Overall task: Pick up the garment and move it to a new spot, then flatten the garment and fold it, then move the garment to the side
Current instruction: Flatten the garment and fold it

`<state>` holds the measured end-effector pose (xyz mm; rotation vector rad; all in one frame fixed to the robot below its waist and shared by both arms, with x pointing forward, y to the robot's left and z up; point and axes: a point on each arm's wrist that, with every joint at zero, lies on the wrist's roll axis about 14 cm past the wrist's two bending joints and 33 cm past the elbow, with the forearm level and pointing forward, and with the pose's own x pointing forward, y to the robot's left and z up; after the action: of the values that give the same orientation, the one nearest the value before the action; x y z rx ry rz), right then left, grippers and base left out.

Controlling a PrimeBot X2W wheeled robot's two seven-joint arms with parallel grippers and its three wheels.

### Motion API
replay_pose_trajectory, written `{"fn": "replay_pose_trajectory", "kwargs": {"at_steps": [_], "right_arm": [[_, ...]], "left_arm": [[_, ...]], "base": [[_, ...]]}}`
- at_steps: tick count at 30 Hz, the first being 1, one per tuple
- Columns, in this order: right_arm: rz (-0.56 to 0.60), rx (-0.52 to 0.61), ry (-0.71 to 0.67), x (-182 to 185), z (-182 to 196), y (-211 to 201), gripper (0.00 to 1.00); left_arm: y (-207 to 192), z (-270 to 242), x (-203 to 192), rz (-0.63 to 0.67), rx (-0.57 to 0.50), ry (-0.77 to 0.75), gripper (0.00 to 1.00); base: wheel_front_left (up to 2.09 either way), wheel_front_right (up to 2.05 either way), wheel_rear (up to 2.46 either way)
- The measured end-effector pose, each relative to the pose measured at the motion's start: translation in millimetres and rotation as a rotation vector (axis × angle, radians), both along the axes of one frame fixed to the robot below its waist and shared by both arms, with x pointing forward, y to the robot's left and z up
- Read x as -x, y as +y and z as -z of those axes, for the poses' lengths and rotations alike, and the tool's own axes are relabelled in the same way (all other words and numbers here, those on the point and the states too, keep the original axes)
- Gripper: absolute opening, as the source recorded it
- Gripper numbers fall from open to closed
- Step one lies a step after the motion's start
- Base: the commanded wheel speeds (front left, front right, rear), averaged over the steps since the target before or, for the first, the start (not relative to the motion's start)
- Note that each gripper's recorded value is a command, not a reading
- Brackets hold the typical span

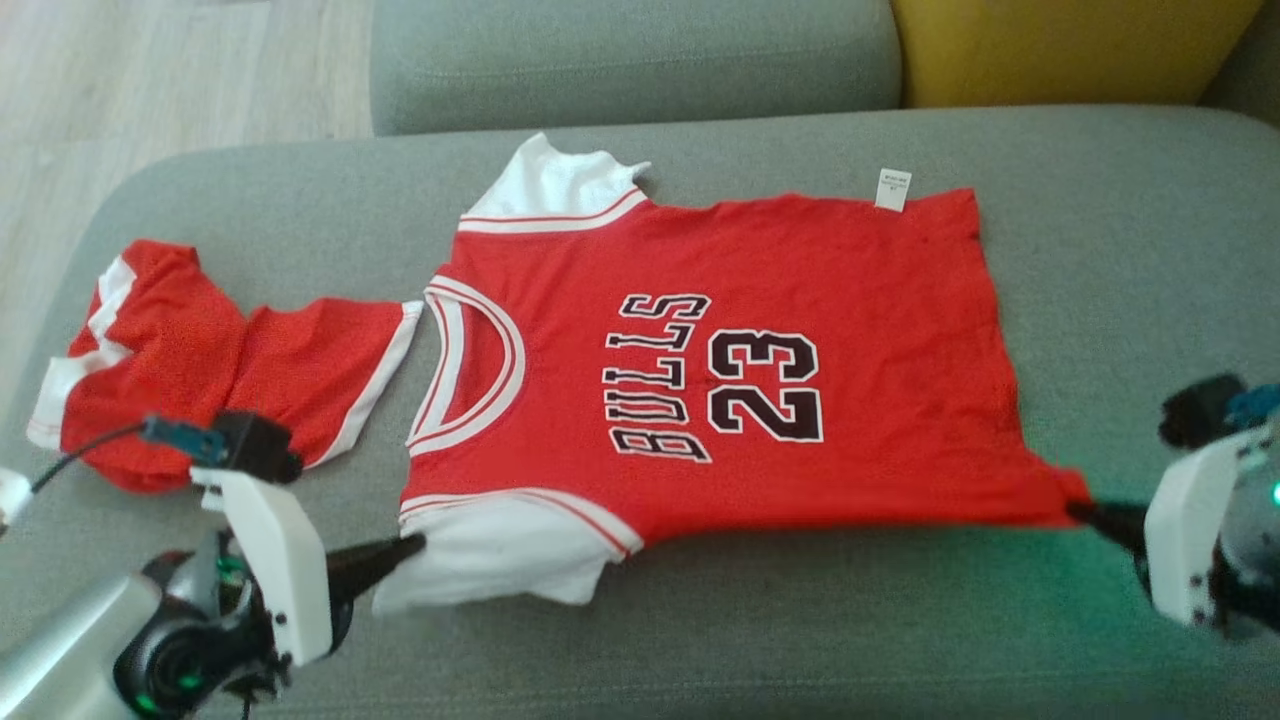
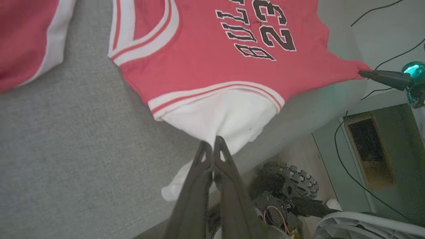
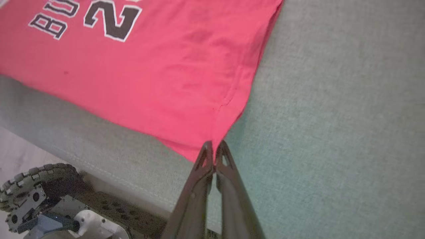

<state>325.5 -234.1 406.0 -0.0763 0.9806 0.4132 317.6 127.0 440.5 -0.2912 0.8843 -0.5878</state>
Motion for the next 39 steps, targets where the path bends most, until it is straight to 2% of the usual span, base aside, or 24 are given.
{"fn": "replay_pose_trajectory", "kwargs": {"at_steps": [6, 19, 30, 31, 32, 33, 34, 36, 39], "right_arm": [[0.044, -0.015, -0.049, -34.9, -13.0, -4.1, 0.00], [0.047, 0.000, -0.120, -105.9, -9.0, 3.5, 0.00], [0.027, 0.013, -0.096, -119.8, 18.3, 11.5, 0.00], [0.028, 0.010, -0.102, -120.7, 19.7, 12.1, 0.47], [0.033, 0.005, -0.115, -123.0, 20.1, 12.1, 1.00], [0.041, 0.003, -0.125, -125.9, 20.4, 11.0, 1.00], [0.052, 0.002, -0.141, -130.0, 19.9, 9.5, 1.00], [0.078, -0.009, -0.186, -140.6, 15.7, 7.2, 1.00], [0.106, -0.056, -0.242, -153.4, 8.8, 13.1, 1.00]], "left_arm": [[-2.7, -10.3, -29.3, 0.012, -0.029, -0.057, 0.00], [-13.4, -5.7, -110.2, -0.007, -0.082, -0.096, 0.00], [-19.1, 20.0, -149.5, -0.029, -0.119, -0.077, 0.00], [-20.1, 21.3, -152.3, -0.035, -0.115, -0.077, 0.00], [-20.9, 23.0, -154.9, -0.043, -0.114, -0.074, 0.00], [-20.8, 24.1, -158.7, -0.059, -0.114, -0.078, 0.45], [-19.2, 24.7, -164.3, -0.083, -0.119, -0.093, 1.00], [-15.6, 21.4, -179.0, -0.147, -0.119, -0.139, 1.00], [-12.9, -1.6, -210.6, -0.280, -0.052, -0.269, 1.00]], "base": [[0.00, 0.00, 0.00], [0.00, 0.00, 0.00], [0.00, 0.00, 0.00], [0.00, 0.00, 0.00], [0.00, 0.00, 0.00], [0.00, 0.00, 0.00], [0.00, 0.00, 0.00], [0.00, 0.00, 0.00], [0.00, 0.00, 0.00]]}}
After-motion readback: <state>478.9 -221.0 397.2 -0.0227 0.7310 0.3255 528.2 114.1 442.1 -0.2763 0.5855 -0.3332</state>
